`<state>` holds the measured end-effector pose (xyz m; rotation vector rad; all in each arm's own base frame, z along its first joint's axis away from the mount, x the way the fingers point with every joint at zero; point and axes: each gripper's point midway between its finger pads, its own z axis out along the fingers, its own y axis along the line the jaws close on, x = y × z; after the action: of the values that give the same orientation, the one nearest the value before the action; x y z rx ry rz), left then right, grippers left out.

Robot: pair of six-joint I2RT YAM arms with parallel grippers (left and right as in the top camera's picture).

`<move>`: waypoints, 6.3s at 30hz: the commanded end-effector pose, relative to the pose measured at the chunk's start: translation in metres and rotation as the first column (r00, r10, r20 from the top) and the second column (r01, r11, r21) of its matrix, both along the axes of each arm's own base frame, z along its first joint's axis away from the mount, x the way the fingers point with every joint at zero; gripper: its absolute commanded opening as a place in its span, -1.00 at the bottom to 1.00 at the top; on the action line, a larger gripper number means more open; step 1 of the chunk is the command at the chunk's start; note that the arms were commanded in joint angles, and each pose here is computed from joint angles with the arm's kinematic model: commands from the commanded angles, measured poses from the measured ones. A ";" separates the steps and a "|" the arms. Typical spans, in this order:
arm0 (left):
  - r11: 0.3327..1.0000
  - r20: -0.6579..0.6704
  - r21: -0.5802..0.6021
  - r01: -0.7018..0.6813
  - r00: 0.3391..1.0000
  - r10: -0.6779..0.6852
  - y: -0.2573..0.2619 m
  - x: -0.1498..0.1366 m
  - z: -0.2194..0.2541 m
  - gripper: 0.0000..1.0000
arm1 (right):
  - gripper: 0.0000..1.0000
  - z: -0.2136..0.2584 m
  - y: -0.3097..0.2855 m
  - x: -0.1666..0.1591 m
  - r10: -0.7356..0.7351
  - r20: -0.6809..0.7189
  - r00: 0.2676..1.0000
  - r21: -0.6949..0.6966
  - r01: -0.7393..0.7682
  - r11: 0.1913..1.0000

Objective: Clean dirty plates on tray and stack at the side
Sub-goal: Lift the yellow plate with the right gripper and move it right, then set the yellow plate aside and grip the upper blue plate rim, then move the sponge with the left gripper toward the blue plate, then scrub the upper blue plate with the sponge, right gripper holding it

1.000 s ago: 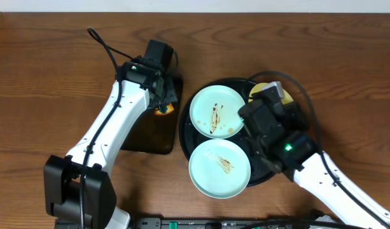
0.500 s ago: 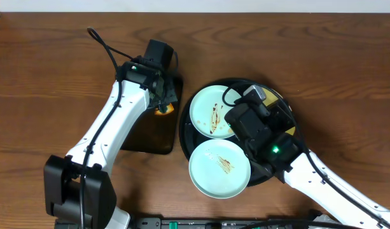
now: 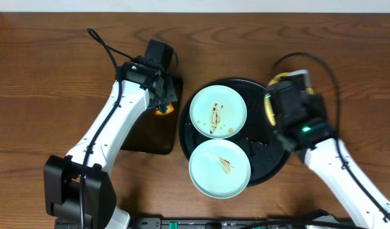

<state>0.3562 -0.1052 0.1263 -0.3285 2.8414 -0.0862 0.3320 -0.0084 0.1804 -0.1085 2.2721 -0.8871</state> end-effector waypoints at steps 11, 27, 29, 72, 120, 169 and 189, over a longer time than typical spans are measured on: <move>1.000 0.032 0.014 0.025 0.999 -0.025 0.004 0.002 0.011 -0.85 | -0.97 -0.040 -0.135 -0.026 -0.559 -0.016 0.829 0.536 0.479 0.695; 0.974 0.030 0.075 0.213 0.976 -0.216 0.004 0.002 0.011 -0.85 | -0.81 -0.116 -0.178 -0.036 -0.672 -0.215 0.708 0.636 0.624 0.454; 0.966 0.028 0.087 0.245 0.968 -0.248 0.004 0.002 0.011 -0.85 | -0.45 -0.114 -0.167 -0.021 -0.597 -0.207 0.775 0.692 0.547 0.471; 0.990 -0.081 0.043 0.137 0.988 -0.133 0.053 0.020 -0.052 -0.85 | -0.75 -0.186 0.155 0.020 0.316 -0.292 0.903 0.799 0.049 0.599; 0.991 0.248 0.001 0.135 0.960 -0.131 0.051 0.045 0.040 -0.85 | -0.97 -0.193 0.135 0.012 0.247 -0.354 0.902 0.732 0.102 0.674; 0.978 0.016 -0.194 0.082 0.997 -0.080 0.026 0.013 0.018 -0.86 | -0.98 -0.194 0.134 0.009 0.248 -0.365 0.897 0.727 0.108 0.678; 0.873 0.104 -0.280 0.400 0.916 -0.387 -0.130 0.008 -0.004 -0.85 | -0.98 -0.194 0.133 0.007 0.250 -0.372 0.894 0.723 0.111 0.681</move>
<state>0.3653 -0.2230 0.1452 0.2231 2.7445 -0.6112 0.3516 0.1412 0.0038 -0.0415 2.8030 0.3241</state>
